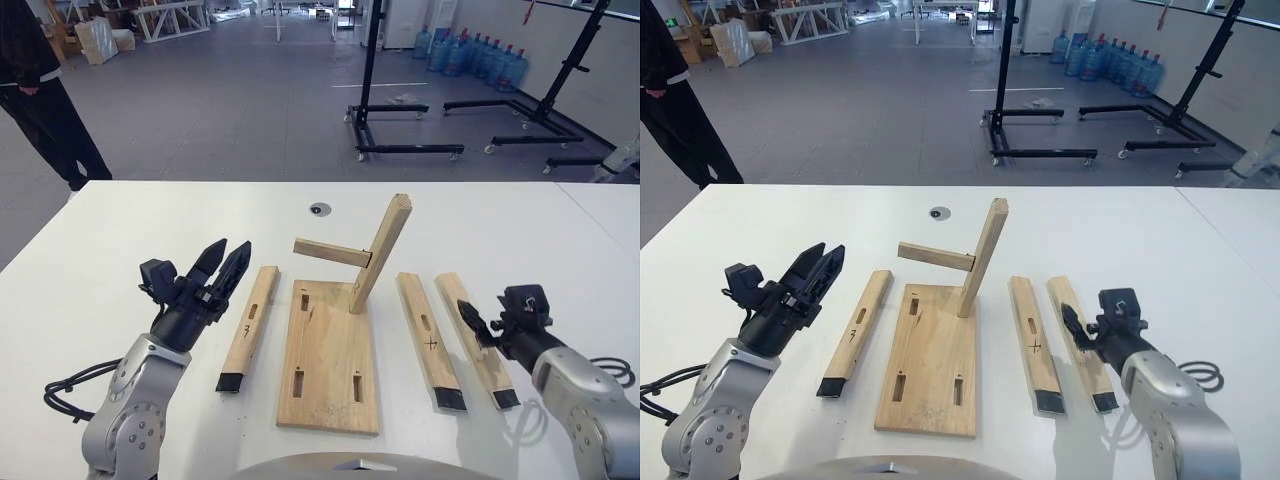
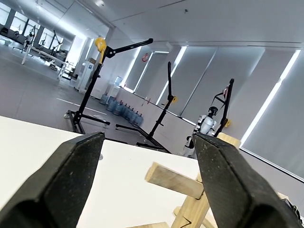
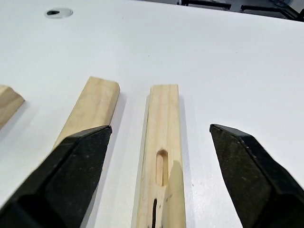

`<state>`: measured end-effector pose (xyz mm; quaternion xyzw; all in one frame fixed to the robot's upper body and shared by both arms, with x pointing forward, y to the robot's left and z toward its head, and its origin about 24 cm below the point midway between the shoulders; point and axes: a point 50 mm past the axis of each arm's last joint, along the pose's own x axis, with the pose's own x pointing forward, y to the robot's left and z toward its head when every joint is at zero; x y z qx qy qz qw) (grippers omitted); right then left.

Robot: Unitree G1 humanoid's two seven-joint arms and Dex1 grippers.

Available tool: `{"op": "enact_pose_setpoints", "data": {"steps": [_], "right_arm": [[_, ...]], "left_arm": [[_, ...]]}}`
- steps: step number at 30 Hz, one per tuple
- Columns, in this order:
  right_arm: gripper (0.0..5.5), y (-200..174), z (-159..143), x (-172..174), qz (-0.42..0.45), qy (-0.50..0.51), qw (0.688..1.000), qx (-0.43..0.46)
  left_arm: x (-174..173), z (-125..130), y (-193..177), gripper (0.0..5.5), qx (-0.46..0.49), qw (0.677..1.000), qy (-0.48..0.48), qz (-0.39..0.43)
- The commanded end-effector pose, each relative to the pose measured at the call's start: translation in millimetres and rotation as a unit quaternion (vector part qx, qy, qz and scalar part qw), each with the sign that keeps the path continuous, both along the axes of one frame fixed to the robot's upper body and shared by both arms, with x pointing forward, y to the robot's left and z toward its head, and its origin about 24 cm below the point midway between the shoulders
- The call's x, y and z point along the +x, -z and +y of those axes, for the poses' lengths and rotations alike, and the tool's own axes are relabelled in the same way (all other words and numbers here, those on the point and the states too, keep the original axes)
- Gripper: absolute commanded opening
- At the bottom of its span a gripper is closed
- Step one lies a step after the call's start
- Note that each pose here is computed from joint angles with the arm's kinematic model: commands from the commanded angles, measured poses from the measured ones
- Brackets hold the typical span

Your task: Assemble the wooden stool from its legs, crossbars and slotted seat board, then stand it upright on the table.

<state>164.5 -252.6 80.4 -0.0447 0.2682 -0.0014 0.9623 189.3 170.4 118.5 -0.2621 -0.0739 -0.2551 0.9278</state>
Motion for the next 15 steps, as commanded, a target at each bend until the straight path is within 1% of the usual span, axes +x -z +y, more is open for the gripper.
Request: {"op": "enact_pose_setpoints", "data": {"steps": [1,3,6,8,10,15], "right_arm": [[3.81,7,1,-16,0.074,-0.012,0.997,-0.016],[3.81,12,-2,-17,0.101,-0.008,0.995,-0.014],[3.81,28,0,-22,0.171,-0.006,0.985,0.024],[3.81,34,-1,-21,0.201,-0.004,0.979,0.035],[3.56,38,-2,-19,0.219,-0.001,0.974,0.052],[2.56,45,-9,-6,0.237,0.007,0.970,0.056]], "left_arm": [[-5,-6,1,3.40,0.005,1.000,0.009,0.011],[-6,-9,1,3.40,0.002,1.000,0.014,0.010],[-3,-11,2,3.40,-0.006,1.000,0.012,0.015],[-2,-13,3,3.40,-0.005,1.000,0.015,0.016],[-1,-14,3,3.40,0.000,1.000,0.017,0.016],[7,-18,2,3.40,0.017,1.000,0.019,0.006]]}}
